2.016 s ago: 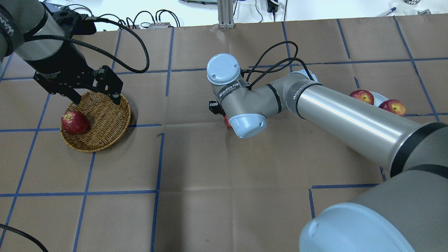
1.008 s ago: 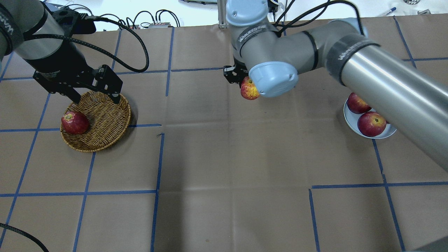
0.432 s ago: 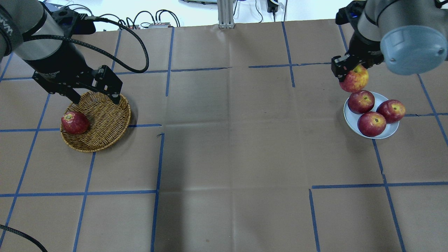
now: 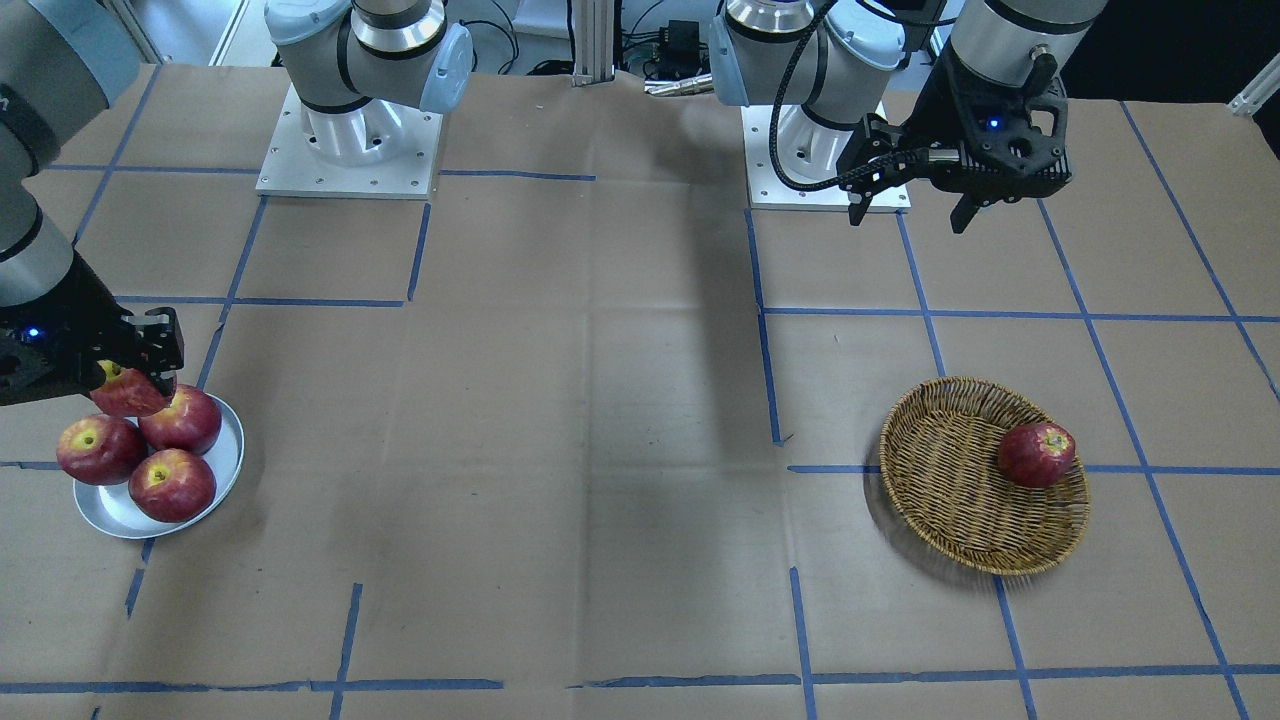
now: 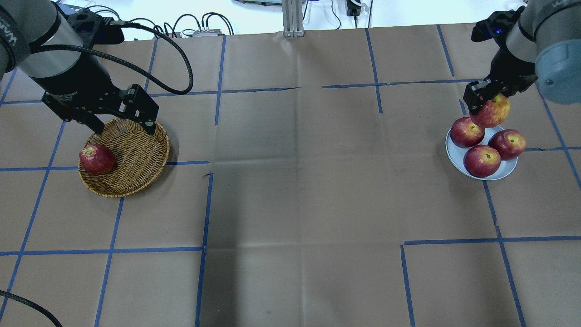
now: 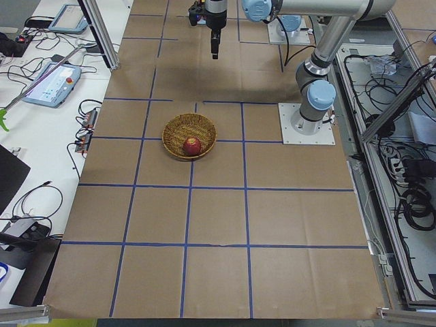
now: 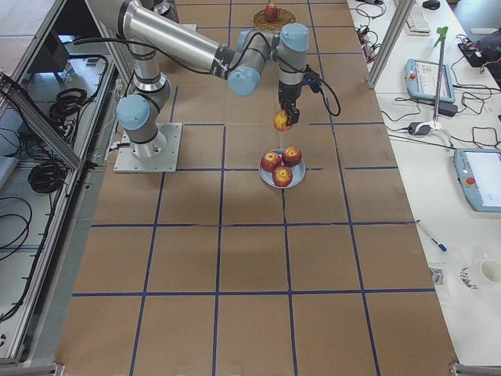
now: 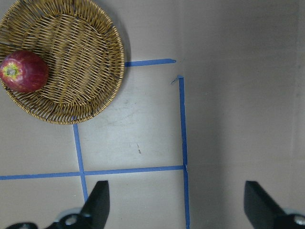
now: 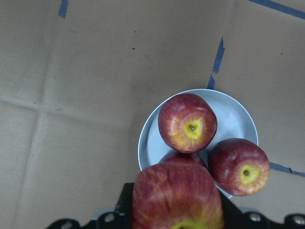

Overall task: Transfer apple from basket to plate
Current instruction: 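Lower the apple onto the plate beside the other apples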

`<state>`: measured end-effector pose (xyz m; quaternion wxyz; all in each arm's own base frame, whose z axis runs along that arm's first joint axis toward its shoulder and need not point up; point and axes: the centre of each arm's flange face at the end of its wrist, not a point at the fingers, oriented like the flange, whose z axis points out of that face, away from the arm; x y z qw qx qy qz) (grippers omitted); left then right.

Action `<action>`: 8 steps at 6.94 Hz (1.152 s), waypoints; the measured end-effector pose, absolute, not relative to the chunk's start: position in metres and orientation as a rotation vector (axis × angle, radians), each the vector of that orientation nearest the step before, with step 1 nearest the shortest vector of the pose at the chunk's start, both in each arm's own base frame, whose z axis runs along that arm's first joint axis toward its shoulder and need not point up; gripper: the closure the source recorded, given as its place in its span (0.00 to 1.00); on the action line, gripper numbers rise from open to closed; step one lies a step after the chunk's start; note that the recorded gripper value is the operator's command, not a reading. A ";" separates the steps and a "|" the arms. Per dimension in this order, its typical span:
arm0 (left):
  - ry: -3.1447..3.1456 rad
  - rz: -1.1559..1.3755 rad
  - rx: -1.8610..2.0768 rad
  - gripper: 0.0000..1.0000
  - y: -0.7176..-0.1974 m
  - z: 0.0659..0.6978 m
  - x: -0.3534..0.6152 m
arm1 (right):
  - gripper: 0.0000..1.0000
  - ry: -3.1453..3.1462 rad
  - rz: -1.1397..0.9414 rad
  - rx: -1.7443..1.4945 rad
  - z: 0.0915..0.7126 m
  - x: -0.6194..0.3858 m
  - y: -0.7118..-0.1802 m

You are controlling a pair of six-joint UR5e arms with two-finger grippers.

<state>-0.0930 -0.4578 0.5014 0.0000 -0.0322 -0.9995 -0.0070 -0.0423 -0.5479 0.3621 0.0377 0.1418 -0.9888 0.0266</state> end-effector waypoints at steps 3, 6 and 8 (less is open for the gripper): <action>-3.143 -0.019 -0.102 0.01 -0.458 0.502 -0.092 | 0.71 -3.035 0.144 0.449 0.332 -0.080 -0.539; -3.144 -0.014 -0.103 0.01 -0.458 0.504 -0.092 | 0.71 -3.037 0.146 0.471 0.294 -0.098 -0.551; -3.144 -0.014 -0.104 0.01 -0.458 0.505 -0.092 | 0.58 -3.042 0.129 0.475 0.279 -0.102 -0.554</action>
